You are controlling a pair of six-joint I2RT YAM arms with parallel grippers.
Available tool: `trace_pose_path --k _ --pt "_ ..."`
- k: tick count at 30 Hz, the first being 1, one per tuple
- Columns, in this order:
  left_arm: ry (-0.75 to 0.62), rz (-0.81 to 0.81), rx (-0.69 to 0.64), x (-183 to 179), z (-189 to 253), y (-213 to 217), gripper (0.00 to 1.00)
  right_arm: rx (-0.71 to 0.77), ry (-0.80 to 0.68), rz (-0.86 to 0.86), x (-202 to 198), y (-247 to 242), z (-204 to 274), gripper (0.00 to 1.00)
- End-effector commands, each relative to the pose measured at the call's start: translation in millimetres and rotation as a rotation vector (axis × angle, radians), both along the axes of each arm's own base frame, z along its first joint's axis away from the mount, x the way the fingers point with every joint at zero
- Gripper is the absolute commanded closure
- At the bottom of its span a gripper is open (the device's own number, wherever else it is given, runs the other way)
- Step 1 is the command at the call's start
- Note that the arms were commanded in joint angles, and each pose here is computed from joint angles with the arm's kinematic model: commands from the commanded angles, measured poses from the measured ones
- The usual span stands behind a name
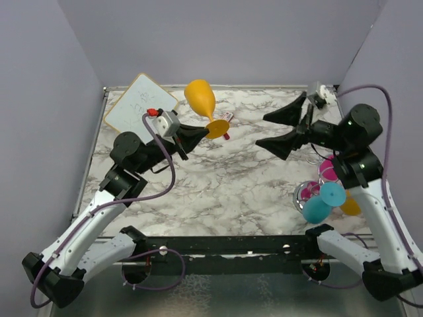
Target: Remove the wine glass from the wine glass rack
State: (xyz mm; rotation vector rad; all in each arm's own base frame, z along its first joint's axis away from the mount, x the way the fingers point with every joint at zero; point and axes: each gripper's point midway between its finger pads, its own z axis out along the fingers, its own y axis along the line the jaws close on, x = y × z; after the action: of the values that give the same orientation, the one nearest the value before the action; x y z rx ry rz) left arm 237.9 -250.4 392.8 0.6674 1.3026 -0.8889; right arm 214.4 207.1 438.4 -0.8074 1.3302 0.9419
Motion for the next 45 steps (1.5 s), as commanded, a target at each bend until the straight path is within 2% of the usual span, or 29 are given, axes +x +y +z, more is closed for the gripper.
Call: trace_pose_path --k 1,7,13,22,25,29,32,37,43,45 --pt "-0.204 -0.022 0.096 -13 -6 6 1.0 0.009 0.103 0.459 -45 30 -7 0.16" --pt "-0.24 -0.134 0.058 -41 -1 3 1.0 0.018 0.129 0.518 -40 63 -18 0.19" --pt "-0.228 -0.204 0.029 -58 3 1 1.0 -0.015 0.133 0.527 -39 96 -38 0.3" --pt "-0.198 -0.281 -0.028 -75 9 -2 1.0 -0.011 0.119 0.54 -46 104 -50 0.5" --pt "-0.198 -0.242 -0.036 -70 10 1 1.0 -0.015 0.087 0.433 -38 97 -42 0.49" --pt "-0.198 -0.195 -0.043 -64 8 6 1.0 -0.024 0.064 0.162 -13 74 -42 0.39" --pt "-0.187 -0.206 -0.039 -64 6 4 1.0 0.001 0.051 0.068 -9 61 -42 0.34" --pt "-0.168 -0.256 -0.034 -66 7 -3 1.0 -0.011 0.088 0.159 -13 75 -48 0.38" --pt "-0.151 -0.286 -0.034 -69 8 -6 1.0 0.009 0.127 0.288 -20 91 -52 0.53" --pt "-0.145 -0.291 -0.034 -69 7 -7 1.0 0.011 0.133 0.325 -25 93 -56 0.62"
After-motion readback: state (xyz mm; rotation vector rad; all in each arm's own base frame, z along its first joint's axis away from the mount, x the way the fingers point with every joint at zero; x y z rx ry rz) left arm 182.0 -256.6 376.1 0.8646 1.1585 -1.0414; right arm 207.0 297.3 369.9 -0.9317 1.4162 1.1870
